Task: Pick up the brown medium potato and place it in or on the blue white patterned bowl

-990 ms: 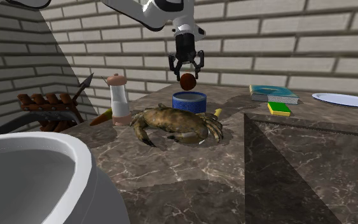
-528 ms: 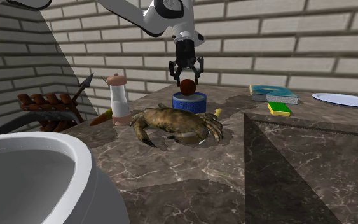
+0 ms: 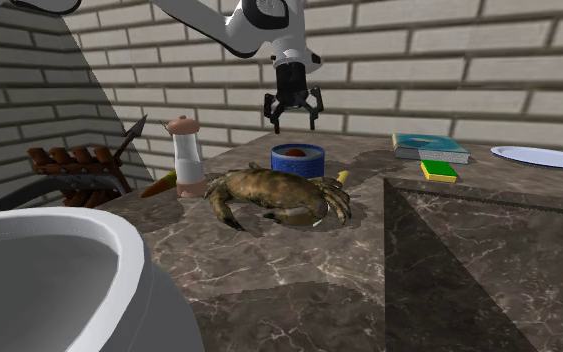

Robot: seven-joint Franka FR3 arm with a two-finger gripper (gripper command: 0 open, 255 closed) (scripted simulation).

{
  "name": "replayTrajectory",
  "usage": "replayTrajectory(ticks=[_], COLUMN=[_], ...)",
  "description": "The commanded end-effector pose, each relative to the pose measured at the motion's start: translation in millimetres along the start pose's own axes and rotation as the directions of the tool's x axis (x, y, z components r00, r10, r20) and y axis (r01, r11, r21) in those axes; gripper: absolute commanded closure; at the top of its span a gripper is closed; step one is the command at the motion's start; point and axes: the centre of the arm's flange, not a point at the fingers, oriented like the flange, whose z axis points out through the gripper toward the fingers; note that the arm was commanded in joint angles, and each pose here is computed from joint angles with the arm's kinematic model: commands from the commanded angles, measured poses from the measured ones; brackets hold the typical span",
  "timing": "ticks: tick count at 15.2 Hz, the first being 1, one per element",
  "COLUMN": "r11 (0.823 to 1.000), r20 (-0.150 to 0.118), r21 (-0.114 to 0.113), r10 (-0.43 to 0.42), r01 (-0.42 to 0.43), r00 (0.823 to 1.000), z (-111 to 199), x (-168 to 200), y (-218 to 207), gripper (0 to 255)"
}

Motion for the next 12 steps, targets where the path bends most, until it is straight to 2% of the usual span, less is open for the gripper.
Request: replayTrajectory(ticks=[1, 5, 12], r11=[1.0, 1.0, 1.0], r20=[0.0, 0.0, 0.0], r21=[0.0, 0.0, 0.0], r10=[0.0, 0.0, 0.0], r01=[0.0, 0.0, 0.0], r00=[1.0, 1.0, 1.0], z=[0, -50, -50], x=[0, 0, 0], y=[0, 0, 0], gripper=[0, 0, 0])
